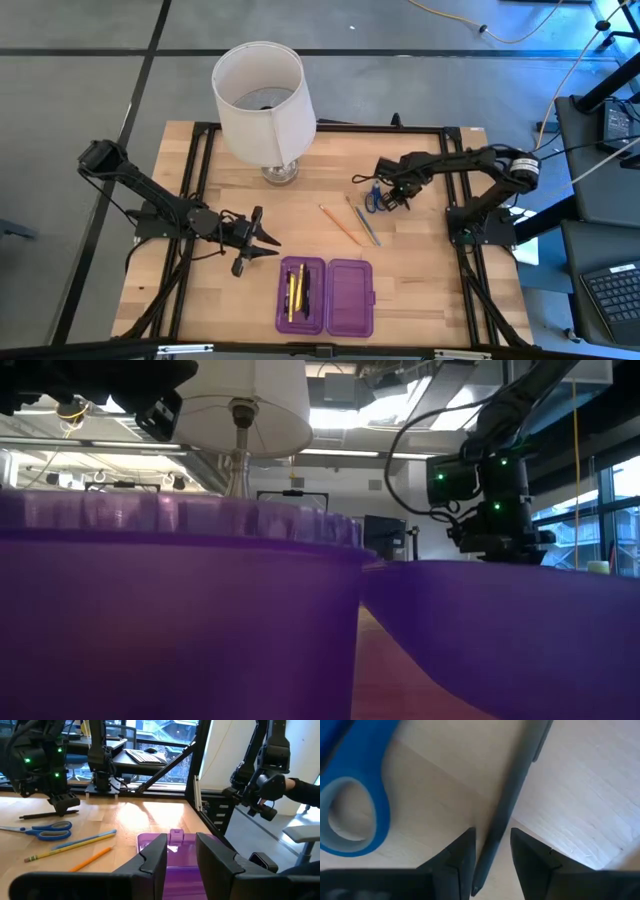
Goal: Pick & place school supplies into a supply box
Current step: Put the black pen into the violet supply box
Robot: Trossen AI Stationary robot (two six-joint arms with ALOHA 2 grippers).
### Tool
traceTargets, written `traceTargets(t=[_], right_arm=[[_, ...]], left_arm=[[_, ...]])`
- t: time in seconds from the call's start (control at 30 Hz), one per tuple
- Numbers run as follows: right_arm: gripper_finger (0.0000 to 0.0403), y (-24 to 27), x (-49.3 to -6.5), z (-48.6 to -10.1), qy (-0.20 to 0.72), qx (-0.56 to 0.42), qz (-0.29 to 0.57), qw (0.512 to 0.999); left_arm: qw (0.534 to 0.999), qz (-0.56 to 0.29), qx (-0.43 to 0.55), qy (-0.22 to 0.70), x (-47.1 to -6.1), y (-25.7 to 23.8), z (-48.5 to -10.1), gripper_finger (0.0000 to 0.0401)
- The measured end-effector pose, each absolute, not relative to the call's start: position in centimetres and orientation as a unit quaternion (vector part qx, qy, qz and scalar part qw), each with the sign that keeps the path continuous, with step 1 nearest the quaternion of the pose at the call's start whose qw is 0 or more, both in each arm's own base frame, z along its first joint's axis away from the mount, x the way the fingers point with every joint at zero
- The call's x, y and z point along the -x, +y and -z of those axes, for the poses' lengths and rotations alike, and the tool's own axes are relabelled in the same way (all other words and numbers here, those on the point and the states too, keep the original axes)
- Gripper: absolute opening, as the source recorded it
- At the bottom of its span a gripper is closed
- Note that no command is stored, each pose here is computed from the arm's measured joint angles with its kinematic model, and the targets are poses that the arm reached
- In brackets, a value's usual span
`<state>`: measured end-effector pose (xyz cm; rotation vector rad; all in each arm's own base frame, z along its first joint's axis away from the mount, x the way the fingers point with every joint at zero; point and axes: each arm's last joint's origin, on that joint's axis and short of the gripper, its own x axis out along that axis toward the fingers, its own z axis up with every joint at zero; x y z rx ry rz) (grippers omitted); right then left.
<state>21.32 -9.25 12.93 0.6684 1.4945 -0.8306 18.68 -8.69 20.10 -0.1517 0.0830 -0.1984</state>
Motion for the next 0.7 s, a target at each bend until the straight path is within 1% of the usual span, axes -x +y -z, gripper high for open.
traceTargets(t=[0.1,0.17,0.47,0.6,0.7], right_arm=[[0.0126,-9.4,-21.3,-12.7,0.653,-0.290,0.348,0.607],[0.0116,-9.3,-21.3,-12.7,0.654,-0.288,0.347,0.607],[0.0026,-9.3,-21.1,-13.2,0.643,-0.275,0.363,0.615],[0.0024,-9.0,-21.1,-13.5,0.645,-0.257,0.366,0.619],[0.0028,-8.3,-20.7,-13.9,0.654,-0.253,0.365,0.613]], left_arm=[[0.991,0.099,0.076,0.042,-18.7,-8.7,-20.1,0.0095],[0.991,0.099,0.075,0.042,-18.7,-8.7,-20.1,0.0095],[0.992,0.099,0.066,0.041,-18.7,-8.7,-20.1,0.0095],[0.992,0.099,0.066,0.041,-18.7,-8.7,-20.1,0.0095],[0.992,0.099,0.066,0.041,-18.7,-8.7,-20.1,0.0095]])
